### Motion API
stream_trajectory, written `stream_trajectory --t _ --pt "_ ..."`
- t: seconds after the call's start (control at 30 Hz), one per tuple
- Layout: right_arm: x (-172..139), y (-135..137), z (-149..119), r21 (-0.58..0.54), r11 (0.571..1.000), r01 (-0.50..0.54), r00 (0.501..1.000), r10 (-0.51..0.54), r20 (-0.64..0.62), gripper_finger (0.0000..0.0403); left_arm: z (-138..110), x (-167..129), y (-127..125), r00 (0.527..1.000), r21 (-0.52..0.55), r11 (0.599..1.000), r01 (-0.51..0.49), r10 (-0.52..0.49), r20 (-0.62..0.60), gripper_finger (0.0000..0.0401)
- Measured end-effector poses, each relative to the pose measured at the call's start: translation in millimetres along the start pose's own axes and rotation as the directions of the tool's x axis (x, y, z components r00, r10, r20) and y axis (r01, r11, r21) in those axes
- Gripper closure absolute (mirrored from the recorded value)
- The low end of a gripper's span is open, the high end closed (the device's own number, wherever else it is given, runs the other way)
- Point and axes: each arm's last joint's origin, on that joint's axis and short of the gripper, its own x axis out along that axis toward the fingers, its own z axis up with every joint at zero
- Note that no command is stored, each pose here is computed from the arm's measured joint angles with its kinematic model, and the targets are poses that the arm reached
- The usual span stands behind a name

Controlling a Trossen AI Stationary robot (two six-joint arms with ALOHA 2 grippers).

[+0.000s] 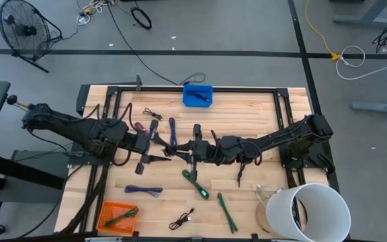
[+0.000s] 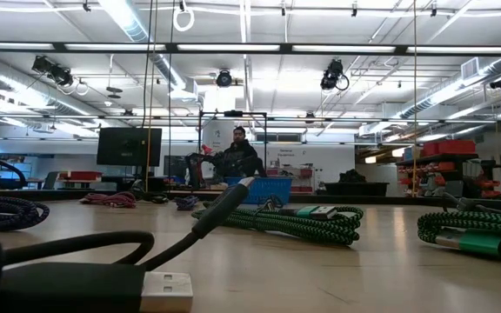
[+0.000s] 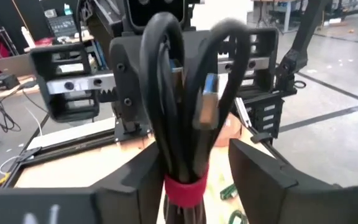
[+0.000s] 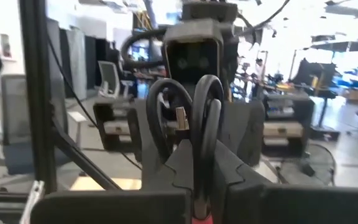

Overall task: Pick & Place USB Port
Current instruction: Put the black charger cable into the blue bin

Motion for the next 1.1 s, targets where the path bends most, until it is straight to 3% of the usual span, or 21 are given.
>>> stream_trajectory --t 0.2,0.37,0.5,0.6,0.8,1.1 --pt "-2.1 -2.7 -3.3 -0.025 0.997 0.071 0.995 -0.073 -0.072 0.0393 2.1 -28.9 1.9 0.999 -0.011 1.0 0.005 -0.005 -0.044 0.0205" --pt "-0.5 -24.0 -3.1 -0.056 0.982 0.178 0.978 -0.183 -0.102 0.0393 -2.6 -55.3 1.7 0.991 -0.092 0.995 0.033 -0.044 -0.123 0.0209" --pt "6.0 -63.5 -14.5 -0.033 0.959 0.28 0.944 -0.282 -0.172 0.0393 -8.1 -69.5 -0.3 0.976 -0.165 0.982 0.094 -0.123 -0.179 0.0209" --pt "9.0 -98.6 -23.8 -0.005 0.954 0.3 0.929 -0.294 -0.225 0.0393 -12.9 -74.7 -2.0 0.959 -0.19 0.973 0.132 -0.174 -0.224 0.0209" --pt "6.3 -159.2 -34.7 -0.007 0.913 0.408 0.876 -0.394 -0.278 0.0393 -22.2 -78.2 -3.2 0.928 -0.21 0.97 0.125 -0.189 -0.32 0.0209" --pt "-12.9 -215.8 -58.4 -0.139 0.827 0.545 0.7 -0.54 -0.468 0.0393 -23.8 -78.8 -3.4 0.922 -0.2 0.971 0.128 -0.191 -0.337 0.0209"
